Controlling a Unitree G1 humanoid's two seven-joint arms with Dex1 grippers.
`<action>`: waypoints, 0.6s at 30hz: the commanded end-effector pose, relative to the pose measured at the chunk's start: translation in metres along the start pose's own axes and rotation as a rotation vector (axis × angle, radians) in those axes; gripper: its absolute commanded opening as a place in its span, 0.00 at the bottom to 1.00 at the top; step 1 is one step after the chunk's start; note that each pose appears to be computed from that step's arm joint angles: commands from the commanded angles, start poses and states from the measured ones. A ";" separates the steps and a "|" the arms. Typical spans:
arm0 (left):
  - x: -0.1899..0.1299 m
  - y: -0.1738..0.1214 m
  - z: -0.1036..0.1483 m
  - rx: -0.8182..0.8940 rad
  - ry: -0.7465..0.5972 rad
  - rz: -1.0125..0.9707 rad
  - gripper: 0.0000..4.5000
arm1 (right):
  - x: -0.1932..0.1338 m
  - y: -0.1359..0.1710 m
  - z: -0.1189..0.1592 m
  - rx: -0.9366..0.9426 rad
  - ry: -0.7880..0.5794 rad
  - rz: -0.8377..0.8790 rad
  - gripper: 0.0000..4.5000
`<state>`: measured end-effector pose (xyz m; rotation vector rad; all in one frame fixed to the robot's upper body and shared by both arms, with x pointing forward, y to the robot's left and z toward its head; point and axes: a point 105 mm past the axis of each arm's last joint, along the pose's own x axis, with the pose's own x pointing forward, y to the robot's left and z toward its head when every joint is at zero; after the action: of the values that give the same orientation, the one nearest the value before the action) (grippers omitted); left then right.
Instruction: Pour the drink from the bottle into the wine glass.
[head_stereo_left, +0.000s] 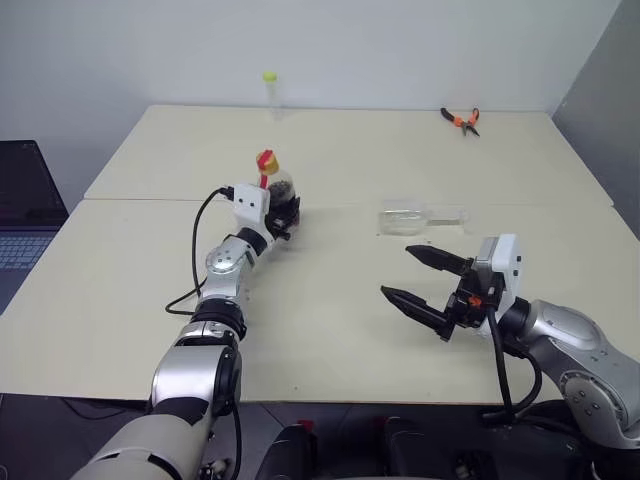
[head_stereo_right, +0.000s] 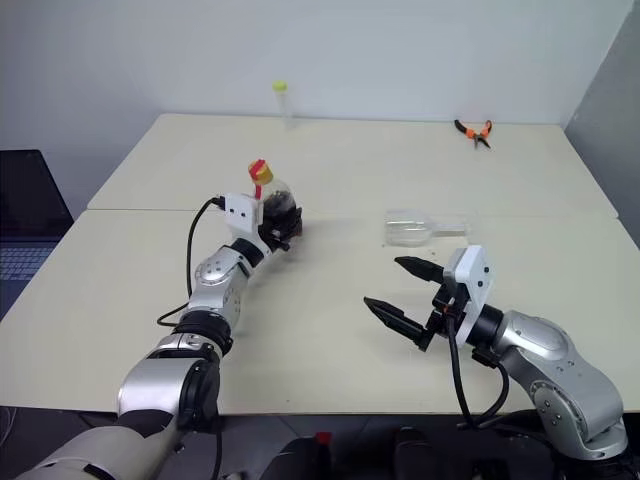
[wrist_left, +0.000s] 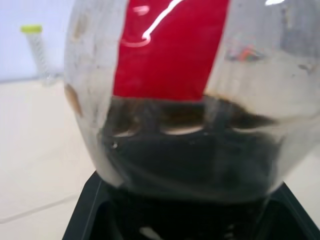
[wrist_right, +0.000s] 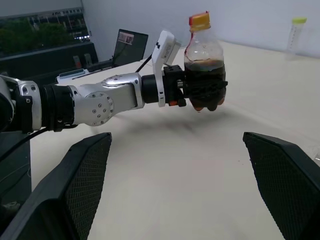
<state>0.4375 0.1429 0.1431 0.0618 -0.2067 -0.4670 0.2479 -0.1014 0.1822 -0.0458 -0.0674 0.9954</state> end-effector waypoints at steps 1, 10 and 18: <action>0.007 -0.010 0.027 0.029 -0.086 -0.064 0.43 | -0.004 0.005 0.011 -0.027 -0.038 -0.008 1.00; 0.006 -0.047 0.043 0.027 -0.104 -0.259 0.41 | -0.011 0.002 0.007 -0.027 -0.035 -0.065 1.00; 0.007 -0.080 0.054 0.005 -0.113 -0.384 0.41 | -0.017 -0.003 0.004 -0.039 -0.024 -0.105 1.00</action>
<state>0.4041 0.0766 0.1665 0.0741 -0.2309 -0.8123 0.2435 -0.1161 0.1713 -0.0274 -0.0395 0.9005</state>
